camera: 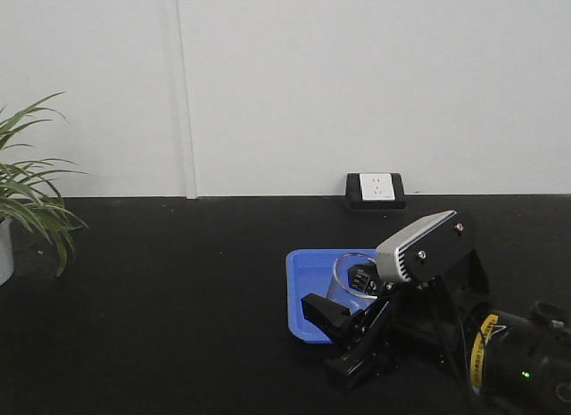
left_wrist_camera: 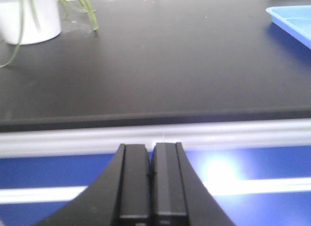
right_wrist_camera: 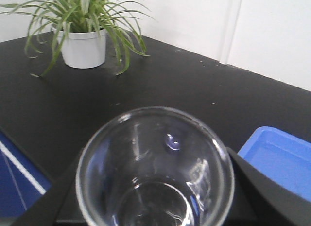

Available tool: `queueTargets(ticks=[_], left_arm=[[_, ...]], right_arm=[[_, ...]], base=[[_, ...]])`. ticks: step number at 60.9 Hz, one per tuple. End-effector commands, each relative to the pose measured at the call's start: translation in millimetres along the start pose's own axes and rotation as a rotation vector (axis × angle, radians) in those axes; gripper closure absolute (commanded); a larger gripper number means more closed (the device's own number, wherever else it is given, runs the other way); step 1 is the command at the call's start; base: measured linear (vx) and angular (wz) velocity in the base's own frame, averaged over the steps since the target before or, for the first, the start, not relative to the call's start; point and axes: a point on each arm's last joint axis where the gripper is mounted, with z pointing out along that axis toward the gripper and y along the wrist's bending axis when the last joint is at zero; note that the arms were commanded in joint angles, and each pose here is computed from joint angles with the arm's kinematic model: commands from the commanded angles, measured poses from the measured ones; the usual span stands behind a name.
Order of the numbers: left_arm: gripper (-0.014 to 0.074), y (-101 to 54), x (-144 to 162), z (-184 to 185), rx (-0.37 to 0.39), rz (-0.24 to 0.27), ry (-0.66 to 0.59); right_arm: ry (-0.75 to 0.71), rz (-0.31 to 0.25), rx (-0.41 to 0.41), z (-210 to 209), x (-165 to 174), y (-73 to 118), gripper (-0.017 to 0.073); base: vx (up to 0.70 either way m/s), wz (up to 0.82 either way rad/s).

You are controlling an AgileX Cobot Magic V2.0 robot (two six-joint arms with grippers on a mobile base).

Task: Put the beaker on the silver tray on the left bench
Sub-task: 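Hold the beaker in the right gripper while the base drives to the silver tray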

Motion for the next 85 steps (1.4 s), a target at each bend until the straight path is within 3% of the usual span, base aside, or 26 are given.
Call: queueTargets(ticks=[1,56,85], left_arm=[[0.0592,0.0,-1.1,1.5,0.003,-0.004,-0.065],[0.0592,0.0,-1.1,1.5,0.003,-0.004,-0.065],[0.0592,0.0,-1.1,1.5,0.003,-0.004,-0.065]], right_arm=[[-0.078,0.000,-0.023,-8.1,-19.0,3.0,0.0573],[-0.078,0.000,-0.023,-8.1,-19.0,3.0,0.0573],[-0.078,0.001,-0.023,-8.1,-19.0,3.0,0.0573]], base=[[-0.29,0.09],[-0.29,0.15],[-0.18,0.51]])
